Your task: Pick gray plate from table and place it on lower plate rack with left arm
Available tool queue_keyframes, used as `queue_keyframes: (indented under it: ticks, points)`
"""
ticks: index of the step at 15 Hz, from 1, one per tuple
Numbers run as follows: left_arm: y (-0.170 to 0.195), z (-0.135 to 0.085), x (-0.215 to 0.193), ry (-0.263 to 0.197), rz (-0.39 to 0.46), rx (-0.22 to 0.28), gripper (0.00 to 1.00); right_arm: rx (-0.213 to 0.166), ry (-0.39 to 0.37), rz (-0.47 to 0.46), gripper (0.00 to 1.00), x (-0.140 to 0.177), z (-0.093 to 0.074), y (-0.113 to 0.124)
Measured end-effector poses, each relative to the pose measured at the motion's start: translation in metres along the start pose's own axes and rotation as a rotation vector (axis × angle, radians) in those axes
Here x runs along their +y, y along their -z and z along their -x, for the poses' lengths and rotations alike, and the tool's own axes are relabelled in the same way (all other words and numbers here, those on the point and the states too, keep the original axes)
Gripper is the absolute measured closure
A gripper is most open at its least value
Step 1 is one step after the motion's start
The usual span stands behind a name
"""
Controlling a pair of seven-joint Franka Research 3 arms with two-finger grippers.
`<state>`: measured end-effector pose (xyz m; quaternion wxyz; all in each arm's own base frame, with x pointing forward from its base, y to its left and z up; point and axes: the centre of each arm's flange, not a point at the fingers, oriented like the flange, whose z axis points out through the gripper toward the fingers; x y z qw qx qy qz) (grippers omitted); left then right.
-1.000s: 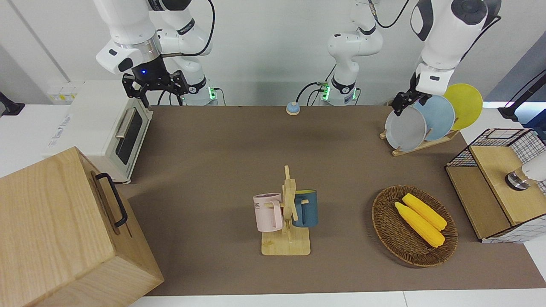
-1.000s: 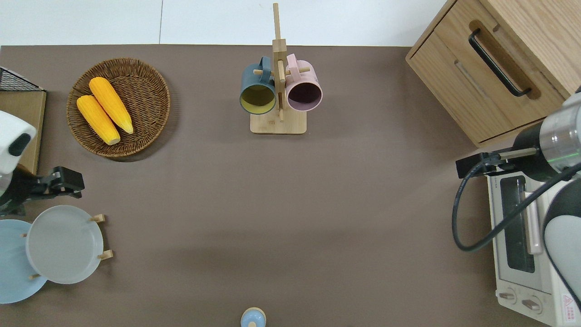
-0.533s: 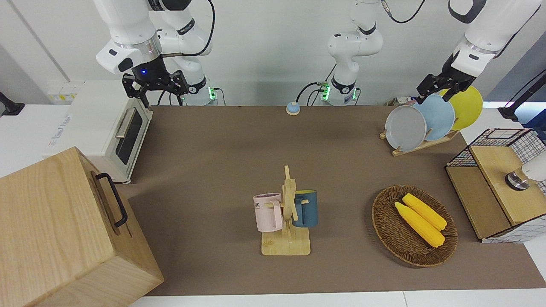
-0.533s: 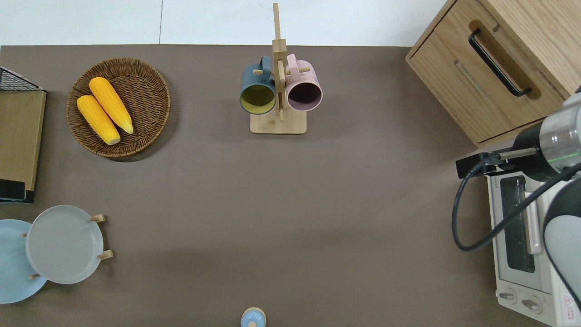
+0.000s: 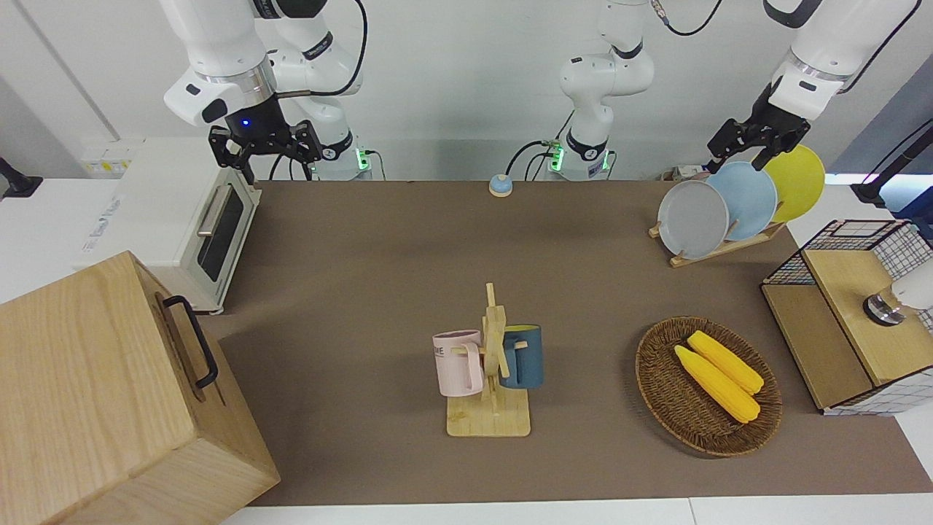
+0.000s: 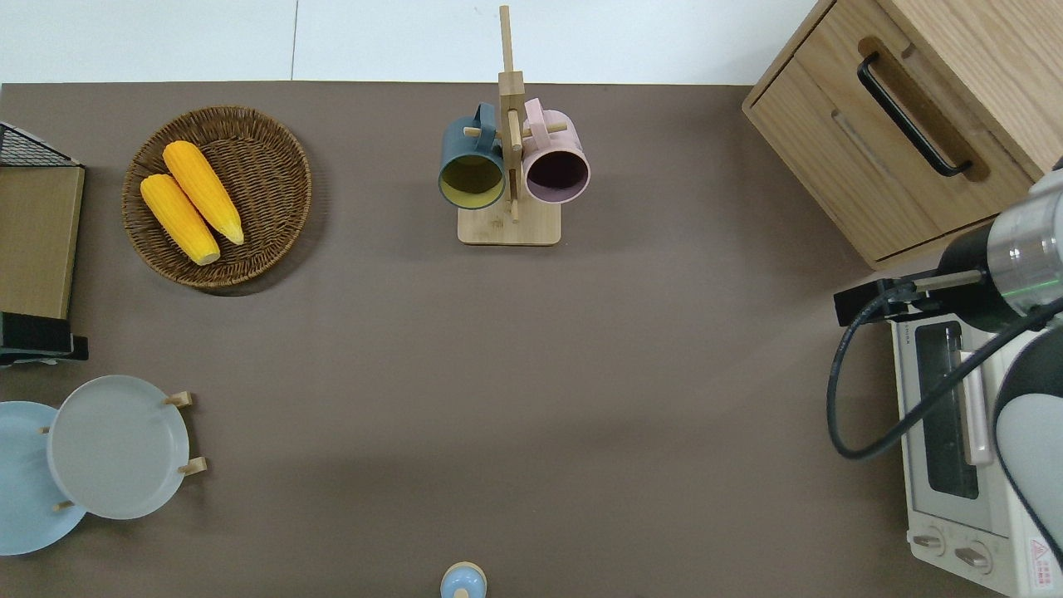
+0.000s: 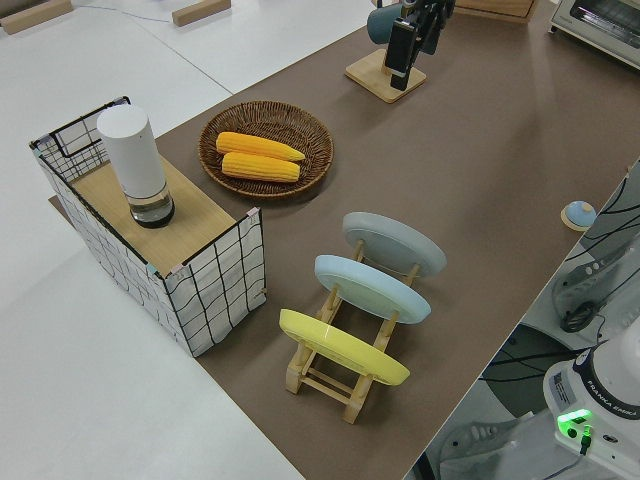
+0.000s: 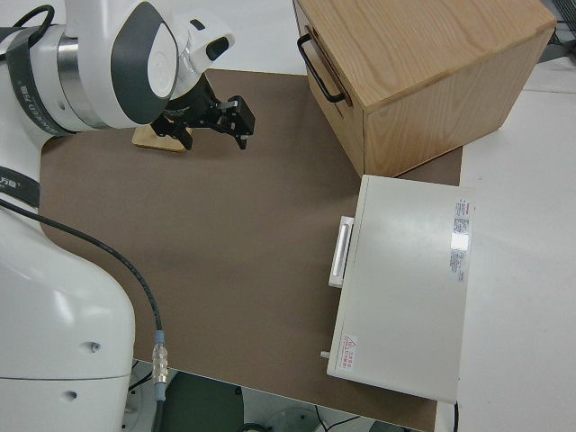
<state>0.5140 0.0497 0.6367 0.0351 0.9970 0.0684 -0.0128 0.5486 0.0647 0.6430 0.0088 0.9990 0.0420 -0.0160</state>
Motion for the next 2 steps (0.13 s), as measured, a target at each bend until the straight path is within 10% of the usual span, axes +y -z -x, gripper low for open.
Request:
queue_keyframes:
  ticks: [2]
  points:
    - [-0.0011, 0.0006, 0.0120, -0.027, -0.053, 0.000, 0.00, 0.000, 0.000, 0.000, 0.01, 0.0000, 0.0000, 0.0000]
